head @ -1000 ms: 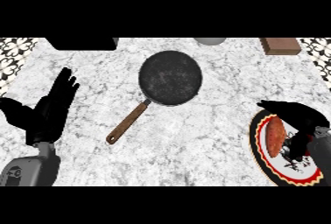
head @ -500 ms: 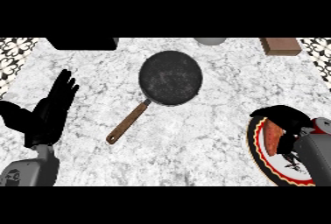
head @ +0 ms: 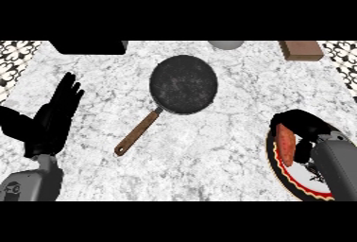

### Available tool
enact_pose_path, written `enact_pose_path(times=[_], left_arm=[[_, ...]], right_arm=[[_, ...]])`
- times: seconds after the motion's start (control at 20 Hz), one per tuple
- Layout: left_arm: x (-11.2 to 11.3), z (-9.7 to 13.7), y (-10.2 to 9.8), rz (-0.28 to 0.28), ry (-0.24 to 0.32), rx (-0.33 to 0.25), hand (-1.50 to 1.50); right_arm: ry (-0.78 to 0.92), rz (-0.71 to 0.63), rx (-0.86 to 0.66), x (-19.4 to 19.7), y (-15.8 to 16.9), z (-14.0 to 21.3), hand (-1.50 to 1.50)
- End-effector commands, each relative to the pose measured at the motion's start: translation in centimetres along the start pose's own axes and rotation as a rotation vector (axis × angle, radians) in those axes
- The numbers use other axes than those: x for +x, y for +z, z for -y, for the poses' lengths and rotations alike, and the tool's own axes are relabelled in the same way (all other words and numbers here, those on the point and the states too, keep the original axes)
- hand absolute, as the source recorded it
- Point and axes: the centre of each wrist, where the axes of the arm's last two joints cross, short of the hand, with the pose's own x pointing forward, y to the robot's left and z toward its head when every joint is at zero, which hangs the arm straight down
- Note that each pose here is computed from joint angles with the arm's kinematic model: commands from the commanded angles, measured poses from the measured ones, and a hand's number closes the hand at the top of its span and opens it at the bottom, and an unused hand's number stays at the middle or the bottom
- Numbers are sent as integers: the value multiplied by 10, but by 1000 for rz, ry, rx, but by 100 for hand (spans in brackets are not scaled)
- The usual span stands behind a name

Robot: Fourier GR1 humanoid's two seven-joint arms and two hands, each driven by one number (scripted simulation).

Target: Pick the sweet potato from the plate and place it in the pan

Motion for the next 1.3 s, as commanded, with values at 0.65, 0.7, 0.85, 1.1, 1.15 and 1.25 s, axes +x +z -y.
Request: enact_pose_path(times=[0.65, 0.7, 0.85, 1.1, 1.15, 1.25], left_arm=[[-1, 21, -7, 2, -5, -87, 0], [1, 25, -9, 5, 1, -100, 0], [5, 29, -12, 10, -24, -132, 0], [8, 41, -14, 30, -19, -181, 0], [9, 47, -13, 32, -20, -197, 0], [15, 49, -17, 46, -25, -213, 0]], right_arm=[[-272, -450, -409, 163, -72, 86, 150], [-261, -494, -471, 172, -70, 102, 150], [-186, -635, -629, 203, -63, 143, 150], [-124, -871, -836, 251, -49, 198, 150], [-121, -925, -849, 259, -48, 205, 150], [-134, -1012, -885, 271, -44, 221, 150]])
